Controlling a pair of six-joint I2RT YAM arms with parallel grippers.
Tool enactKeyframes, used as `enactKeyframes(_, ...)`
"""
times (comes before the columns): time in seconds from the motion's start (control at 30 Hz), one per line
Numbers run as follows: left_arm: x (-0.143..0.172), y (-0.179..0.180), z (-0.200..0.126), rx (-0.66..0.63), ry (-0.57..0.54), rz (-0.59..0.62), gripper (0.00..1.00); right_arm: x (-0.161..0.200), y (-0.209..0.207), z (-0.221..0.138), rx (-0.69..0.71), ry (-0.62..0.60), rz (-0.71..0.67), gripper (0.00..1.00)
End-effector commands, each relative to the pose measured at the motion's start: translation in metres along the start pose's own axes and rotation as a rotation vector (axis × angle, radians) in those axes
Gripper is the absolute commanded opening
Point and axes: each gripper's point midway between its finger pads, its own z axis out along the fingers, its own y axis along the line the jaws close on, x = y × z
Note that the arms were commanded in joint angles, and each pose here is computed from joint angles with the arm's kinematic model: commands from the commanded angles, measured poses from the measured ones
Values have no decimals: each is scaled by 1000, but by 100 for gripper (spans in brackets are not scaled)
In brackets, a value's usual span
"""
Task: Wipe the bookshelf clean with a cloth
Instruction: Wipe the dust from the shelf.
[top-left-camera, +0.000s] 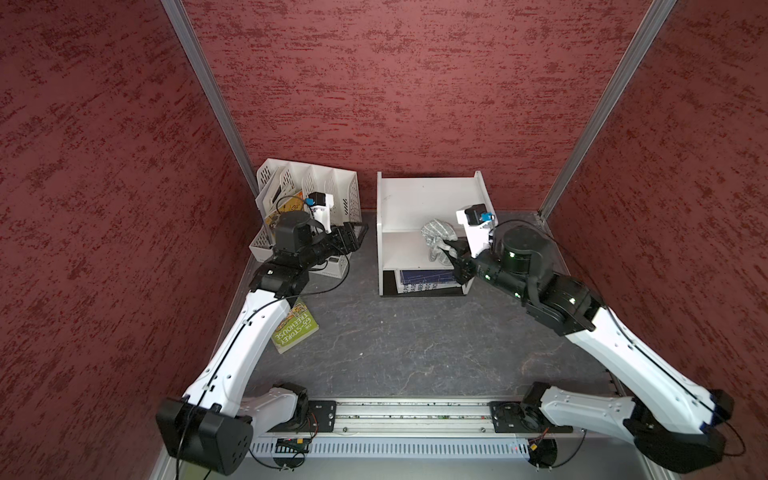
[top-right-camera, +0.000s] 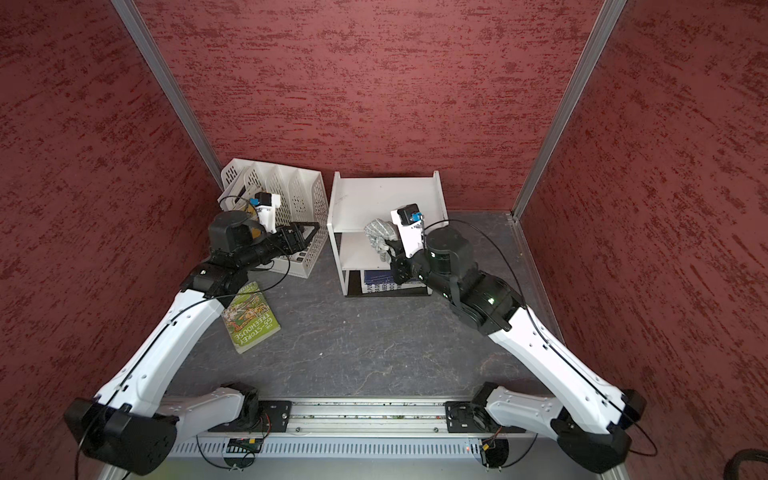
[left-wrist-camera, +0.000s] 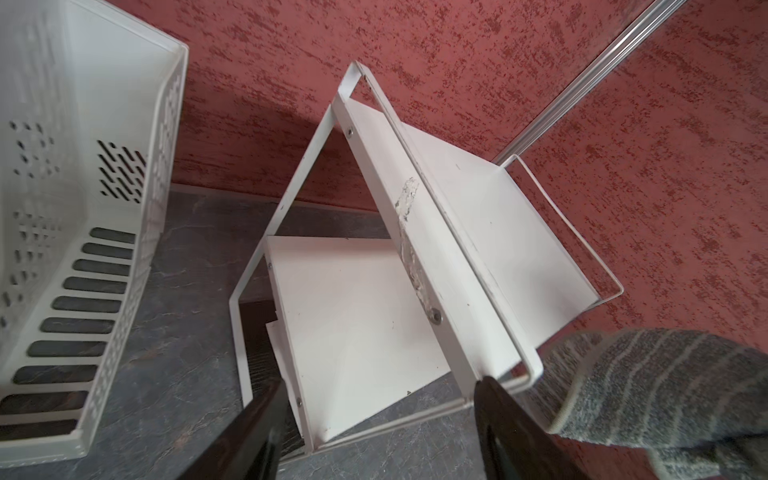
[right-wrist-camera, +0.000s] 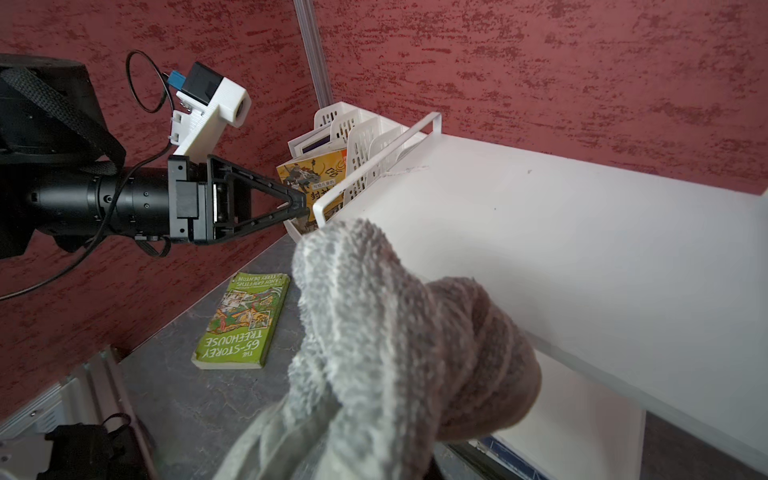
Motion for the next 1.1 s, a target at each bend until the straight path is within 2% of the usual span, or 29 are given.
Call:
enactKeyframes(0.0,-29,-46,-5,200,-35,5,68,-34,-11,8,93,-52,-72,0)
enactKeyframes(0.1,-38,-54,-1,251,-29,-70,63,-55,-13,20,125,-30,-92,0)
enactKeyframes(0.2,-55,-66,2,293,-34,-134,58,-65,-14,49,137,49,-105,1)
enactKeyframes(0.27,-62,-70,3,300,-20,-161,55,-62,-11,66,118,115,-100,1)
enactKeyframes(0.33,-67,-78,6,322,11,-175,52,-70,-4,75,81,128,-77,1)
enactKeyframes(0.43,-64,-80,11,323,61,-204,44,-61,10,92,13,179,-14,0)
enactKeyframes(0.57,-60,-72,5,260,58,-202,38,-32,18,105,-28,273,59,0)
enactKeyframes(0.67,-53,-62,2,201,69,-199,35,-15,17,111,-21,316,83,0)
enactKeyframes(0.83,-28,-56,15,241,159,-277,33,3,11,129,11,355,97,0)
enactKeyframes(1.07,-16,-38,20,180,169,-290,30,15,-21,152,90,377,188,0)
